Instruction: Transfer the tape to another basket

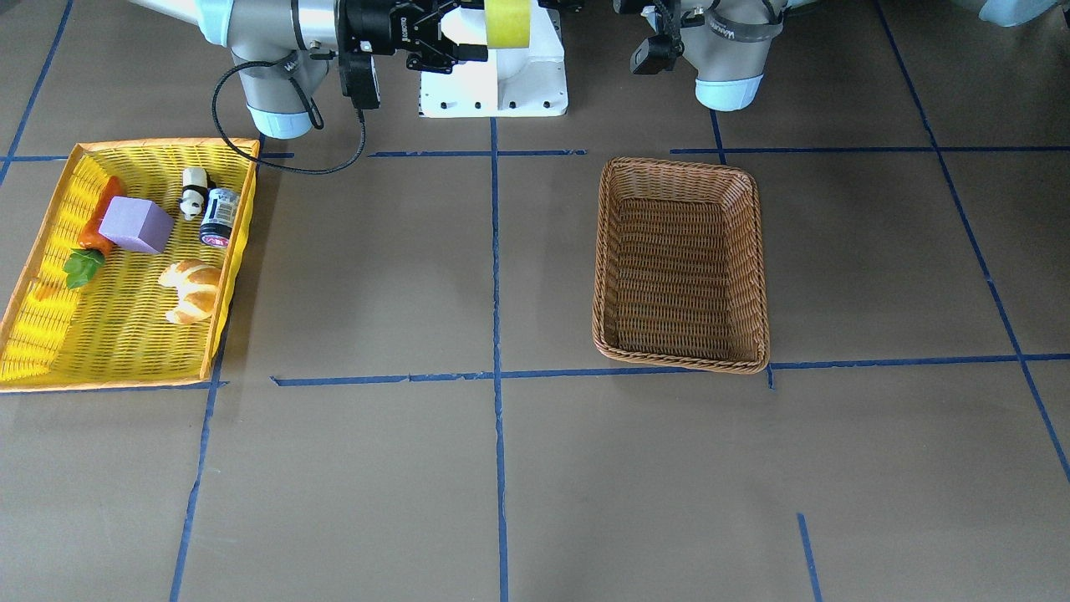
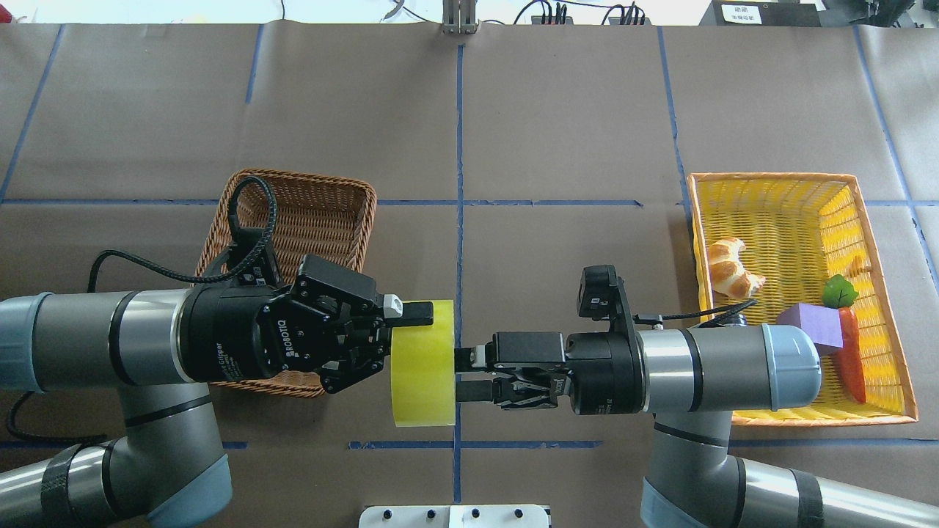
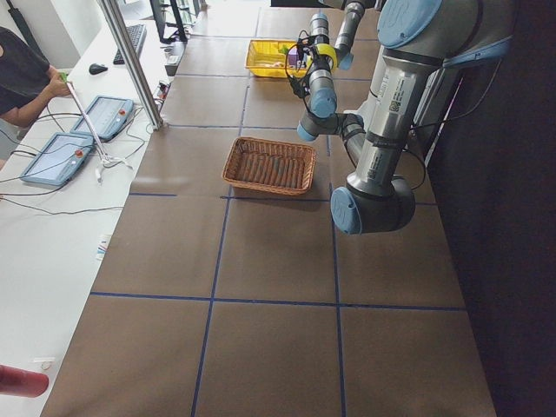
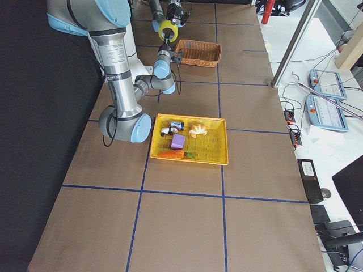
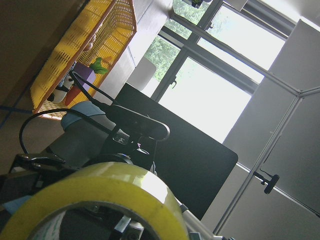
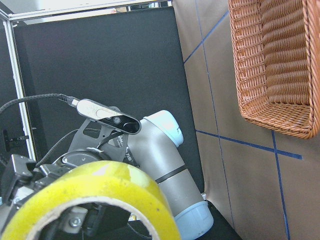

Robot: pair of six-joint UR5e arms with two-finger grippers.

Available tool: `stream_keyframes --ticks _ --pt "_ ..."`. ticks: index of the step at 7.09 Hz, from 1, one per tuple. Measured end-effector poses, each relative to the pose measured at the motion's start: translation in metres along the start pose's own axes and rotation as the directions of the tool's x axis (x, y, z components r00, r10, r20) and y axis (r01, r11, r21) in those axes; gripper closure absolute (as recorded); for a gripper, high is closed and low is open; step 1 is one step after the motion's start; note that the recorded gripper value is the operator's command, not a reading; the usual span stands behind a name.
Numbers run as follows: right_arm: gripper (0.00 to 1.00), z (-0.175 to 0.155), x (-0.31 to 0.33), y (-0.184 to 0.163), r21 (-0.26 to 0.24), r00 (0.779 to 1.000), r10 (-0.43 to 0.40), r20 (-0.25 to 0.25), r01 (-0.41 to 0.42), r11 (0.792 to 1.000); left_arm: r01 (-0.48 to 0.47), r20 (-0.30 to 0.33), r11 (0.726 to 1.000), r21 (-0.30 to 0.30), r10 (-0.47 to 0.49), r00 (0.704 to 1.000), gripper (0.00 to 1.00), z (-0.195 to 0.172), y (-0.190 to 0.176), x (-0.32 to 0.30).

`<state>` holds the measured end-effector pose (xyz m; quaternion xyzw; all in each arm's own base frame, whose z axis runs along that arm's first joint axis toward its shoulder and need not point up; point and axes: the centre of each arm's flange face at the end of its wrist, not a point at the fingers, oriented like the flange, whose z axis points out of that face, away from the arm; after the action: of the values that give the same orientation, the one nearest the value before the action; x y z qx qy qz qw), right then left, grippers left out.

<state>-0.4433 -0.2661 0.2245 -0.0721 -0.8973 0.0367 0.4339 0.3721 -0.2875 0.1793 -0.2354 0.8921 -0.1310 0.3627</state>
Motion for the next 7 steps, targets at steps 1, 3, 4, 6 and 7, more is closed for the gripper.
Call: stream_keyframes --ticks 1,3,4,6,7 --pt "0.0 -0.002 0.0 -0.001 0.002 1.0 -0.003 -0.003 0.003 1.0 -0.016 0.027 1.0 -0.002 0.016 0.999 0.92 -0.019 0.001 0.006" --pt "0.0 -0.012 -0.006 -0.016 0.028 0.999 -0.022 -0.025 0.023 0.999 -0.076 0.127 0.997 0.013 0.074 0.989 0.92 -0.059 -0.014 0.029" --pt "0.0 -0.021 -0.017 -0.036 0.062 0.996 -0.035 -0.086 0.041 0.997 -0.093 0.194 0.995 0.044 0.083 0.978 0.92 -0.069 -0.026 0.042" --pt "0.0 -0.048 -0.072 -0.089 0.139 0.946 -0.056 -0.318 0.105 0.985 -0.176 0.364 0.979 0.099 0.129 0.922 0.92 -0.072 -0.047 0.061" --pt "0.0 -0.063 -0.093 -0.11 0.169 0.905 -0.082 -0.417 0.166 0.972 -0.226 0.435 0.967 0.119 0.154 0.887 0.92 -0.072 -0.057 0.065"
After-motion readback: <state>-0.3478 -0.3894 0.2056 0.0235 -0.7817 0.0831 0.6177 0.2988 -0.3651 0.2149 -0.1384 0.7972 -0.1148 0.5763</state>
